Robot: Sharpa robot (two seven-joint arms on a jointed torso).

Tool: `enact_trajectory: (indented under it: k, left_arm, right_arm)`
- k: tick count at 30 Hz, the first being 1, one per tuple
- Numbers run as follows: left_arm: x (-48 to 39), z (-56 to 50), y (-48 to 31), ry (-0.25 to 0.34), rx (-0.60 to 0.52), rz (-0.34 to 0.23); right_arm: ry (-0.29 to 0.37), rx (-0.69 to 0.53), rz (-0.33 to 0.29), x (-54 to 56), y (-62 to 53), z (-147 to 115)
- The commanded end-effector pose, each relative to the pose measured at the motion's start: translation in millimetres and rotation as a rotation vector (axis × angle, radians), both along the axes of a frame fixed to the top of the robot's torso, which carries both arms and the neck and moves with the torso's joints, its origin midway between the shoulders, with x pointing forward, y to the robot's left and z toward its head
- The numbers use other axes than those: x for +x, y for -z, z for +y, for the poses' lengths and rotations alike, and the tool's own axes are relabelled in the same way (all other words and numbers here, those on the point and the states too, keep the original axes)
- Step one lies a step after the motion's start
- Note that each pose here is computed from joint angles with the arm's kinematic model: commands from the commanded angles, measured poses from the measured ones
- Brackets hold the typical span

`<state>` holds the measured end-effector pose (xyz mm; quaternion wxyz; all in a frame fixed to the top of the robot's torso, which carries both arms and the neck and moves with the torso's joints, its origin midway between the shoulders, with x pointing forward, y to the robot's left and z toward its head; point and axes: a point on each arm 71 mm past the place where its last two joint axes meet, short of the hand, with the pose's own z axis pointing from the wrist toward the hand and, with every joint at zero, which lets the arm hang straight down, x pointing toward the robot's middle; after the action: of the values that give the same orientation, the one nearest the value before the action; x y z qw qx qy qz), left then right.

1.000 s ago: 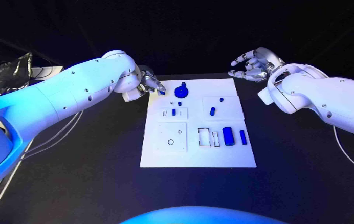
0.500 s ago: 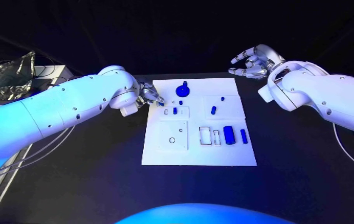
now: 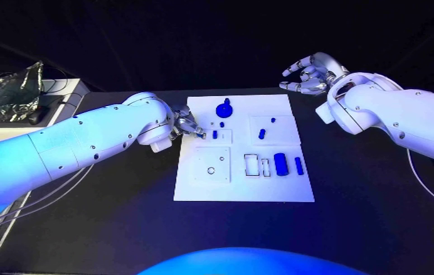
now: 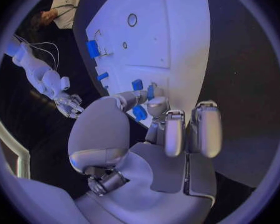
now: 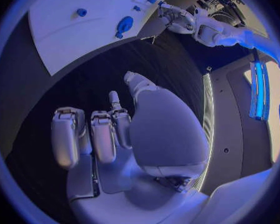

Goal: Assemble the parts on the task board

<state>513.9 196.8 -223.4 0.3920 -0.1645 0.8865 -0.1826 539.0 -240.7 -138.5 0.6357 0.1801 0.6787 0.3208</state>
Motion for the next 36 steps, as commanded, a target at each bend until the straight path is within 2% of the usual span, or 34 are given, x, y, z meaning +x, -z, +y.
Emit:
enact_trajectory:
  k: [1,10,36]
  left_arm:
    - [0.2,-2.4,1.2,0.003,0.015,-0.004]
    - [2.1,-5.7,5.2,0.012,0.035,0.004]
    - [4.1,-13.2,7.1,0.057,0.100,0.002]
  right_arm:
    - [-0.017,-0.012,-0.002,-0.4,0.1,2]
    - [-0.018,-0.012,-0.002,-0.5,0.1,2]
    - [-0.018,-0.011,-0.002,-1.3,-0.1,1]
